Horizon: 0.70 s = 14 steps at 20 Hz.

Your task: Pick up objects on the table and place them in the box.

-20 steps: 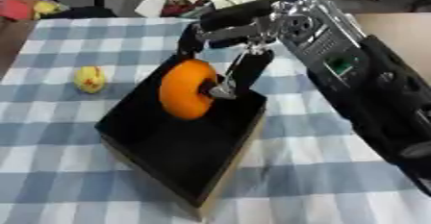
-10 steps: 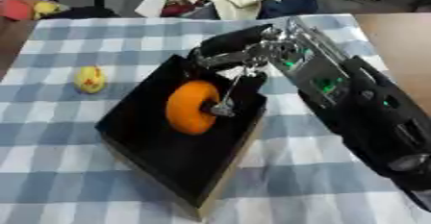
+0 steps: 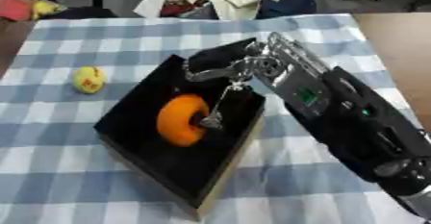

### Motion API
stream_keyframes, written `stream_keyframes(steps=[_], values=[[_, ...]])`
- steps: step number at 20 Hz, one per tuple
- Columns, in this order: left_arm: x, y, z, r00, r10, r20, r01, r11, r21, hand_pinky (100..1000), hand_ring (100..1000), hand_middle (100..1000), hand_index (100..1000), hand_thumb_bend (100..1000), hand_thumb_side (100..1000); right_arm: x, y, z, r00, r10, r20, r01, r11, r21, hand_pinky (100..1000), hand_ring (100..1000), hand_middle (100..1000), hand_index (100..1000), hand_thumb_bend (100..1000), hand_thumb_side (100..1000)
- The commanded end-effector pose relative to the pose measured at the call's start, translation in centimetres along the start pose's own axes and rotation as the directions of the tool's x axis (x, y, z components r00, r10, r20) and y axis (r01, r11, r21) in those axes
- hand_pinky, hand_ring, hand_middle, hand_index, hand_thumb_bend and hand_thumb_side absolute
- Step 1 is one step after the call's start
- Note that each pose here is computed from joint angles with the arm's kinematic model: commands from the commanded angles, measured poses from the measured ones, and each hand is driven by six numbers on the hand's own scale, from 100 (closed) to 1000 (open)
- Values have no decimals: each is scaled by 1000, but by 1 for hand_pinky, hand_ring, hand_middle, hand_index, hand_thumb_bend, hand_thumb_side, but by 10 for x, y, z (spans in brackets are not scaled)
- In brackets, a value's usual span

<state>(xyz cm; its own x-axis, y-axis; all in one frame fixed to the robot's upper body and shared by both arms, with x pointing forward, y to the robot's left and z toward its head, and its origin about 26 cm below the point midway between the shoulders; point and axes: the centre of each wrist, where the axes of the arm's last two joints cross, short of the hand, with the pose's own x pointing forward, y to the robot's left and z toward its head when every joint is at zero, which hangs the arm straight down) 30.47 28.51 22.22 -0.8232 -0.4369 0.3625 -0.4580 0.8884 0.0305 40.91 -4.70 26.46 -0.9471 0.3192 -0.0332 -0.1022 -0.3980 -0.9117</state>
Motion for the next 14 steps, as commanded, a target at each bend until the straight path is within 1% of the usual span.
stream_keyframes(steps=[1, 2, 3, 5, 7, 10, 11, 13, 14], values=[[5, 2, -8, 999, 3, 36, -3, 1000, -5, 454, 572, 525, 716, 107, 825, 1, -4, -3, 995, 90, 45, -93, 994, 65, 822, 815, 718, 770, 100, 382], [5, 2, -8, 999, 3, 37, -3, 1000, -5, 454, 572, 525, 716, 107, 826, 1, -3, -5, 994, 101, 49, -104, 992, 71, 824, 816, 723, 770, 100, 409], [5, 2, -8, 999, 3, 37, -3, 1000, -5, 454, 572, 525, 716, 107, 825, 1, -2, -6, 992, 113, 52, -117, 990, 76, 828, 818, 732, 776, 100, 463], [5, 1, -8, 999, 4, 38, -4, 1000, -4, 454, 572, 525, 715, 107, 826, 1, -3, -7, 988, 141, 57, -146, 986, 83, 837, 826, 755, 794, 100, 538], [5, 1, -8, 999, 5, 37, -4, 1000, -5, 454, 572, 525, 715, 106, 825, 2, -3, -10, 981, 180, 66, -186, 978, 97, 842, 843, 793, 828, 112, 663], [5, 1, -8, 999, 4, 36, -4, 1000, -5, 454, 572, 525, 715, 106, 825, 3, -3, -13, 969, 240, 67, -246, 962, 120, 856, 870, 838, 860, 238, 730], [5, 1, -8, 999, 4, 36, -4, 1000, -5, 454, 572, 525, 715, 106, 825, 2, -3, -13, 964, 256, 63, -263, 956, 127, 856, 870, 838, 860, 238, 730], [5, 1, -8, 999, 4, 36, -4, 1000, -4, 454, 572, 525, 715, 107, 825, 2, -6, -13, 956, 287, 55, -292, 947, 136, 870, 893, 876, 893, 375, 840], [5, 1, -8, 999, 4, 36, -3, 1000, -4, 454, 572, 525, 715, 106, 825, 2, -7, -12, 953, 300, 51, -304, 943, 136, 875, 900, 884, 899, 430, 886]])
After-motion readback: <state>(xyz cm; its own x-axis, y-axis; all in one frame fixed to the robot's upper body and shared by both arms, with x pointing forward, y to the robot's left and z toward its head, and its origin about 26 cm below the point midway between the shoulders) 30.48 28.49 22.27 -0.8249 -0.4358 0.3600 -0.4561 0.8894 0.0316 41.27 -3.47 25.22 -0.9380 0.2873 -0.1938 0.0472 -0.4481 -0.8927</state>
